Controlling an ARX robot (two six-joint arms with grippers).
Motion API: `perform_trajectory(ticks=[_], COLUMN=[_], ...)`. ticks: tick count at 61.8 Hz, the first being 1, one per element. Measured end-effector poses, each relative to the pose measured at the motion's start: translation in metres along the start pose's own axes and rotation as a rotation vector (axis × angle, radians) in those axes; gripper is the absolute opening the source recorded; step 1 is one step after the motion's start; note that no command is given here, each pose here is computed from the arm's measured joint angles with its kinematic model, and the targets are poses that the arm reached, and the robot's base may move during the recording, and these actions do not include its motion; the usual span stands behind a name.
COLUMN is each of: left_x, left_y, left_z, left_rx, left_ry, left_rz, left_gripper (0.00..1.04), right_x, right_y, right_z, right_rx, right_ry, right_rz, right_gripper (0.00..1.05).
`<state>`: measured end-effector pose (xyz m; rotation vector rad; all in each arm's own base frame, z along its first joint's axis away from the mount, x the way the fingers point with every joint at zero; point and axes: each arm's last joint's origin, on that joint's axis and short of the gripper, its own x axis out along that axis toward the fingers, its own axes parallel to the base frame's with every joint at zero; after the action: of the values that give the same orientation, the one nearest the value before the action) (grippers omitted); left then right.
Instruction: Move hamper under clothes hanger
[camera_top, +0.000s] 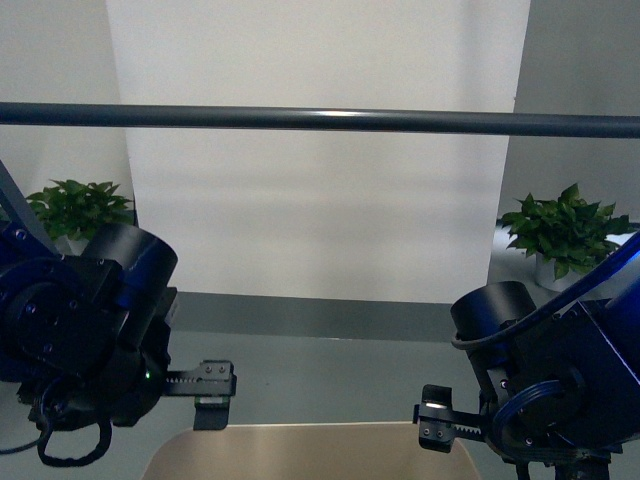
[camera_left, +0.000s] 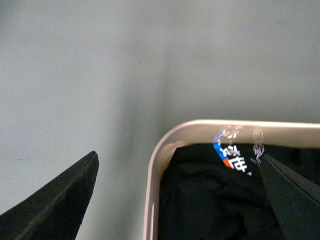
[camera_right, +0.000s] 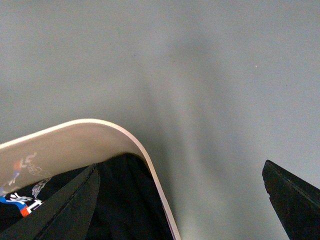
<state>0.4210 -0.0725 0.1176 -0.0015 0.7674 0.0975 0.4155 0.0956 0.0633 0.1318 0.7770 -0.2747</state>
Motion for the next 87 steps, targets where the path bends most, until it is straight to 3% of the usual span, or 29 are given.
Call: perform_trajectory(ticks=[15, 33, 40, 65, 87], left_x=[-0.004, -0.016, -0.021, -0.053, -0.092], left_y=[-0.008, -0.017, -0.017, 0.002, 0.007], left_z=[0.021, 0.039, 0.046, 0.077, 0.103], left_rx=[-0.022, -0.041, -0.03, -0.012, -0.037], left_ry=[-0.066, -0.132, -0.17, -0.309, -0.435], left_rz=[-0.008, -0.042, -0.049, 0.0, -0.029], left_gripper=[0.98, 0.98, 0.98, 0.98, 0.98], right_x=[-0.006, -0.052, -0.065, -0.072, -0.086], right_y=[-0.001, -0.002, 0.0, 0.006, -0.002], right_z=[0.017, 0.076, 0.087, 0.092, 0.107], right_rx=[0.046, 0.181, 0.188, 0.108, 0.102], right_ry=[-0.078, -0.272, -0.303, -0.305, -0.344], right_rz=[0.015, 0.084, 0.101, 0.074, 0.044], right_gripper=[0.97, 0.97, 0.97, 0.97, 0.97])
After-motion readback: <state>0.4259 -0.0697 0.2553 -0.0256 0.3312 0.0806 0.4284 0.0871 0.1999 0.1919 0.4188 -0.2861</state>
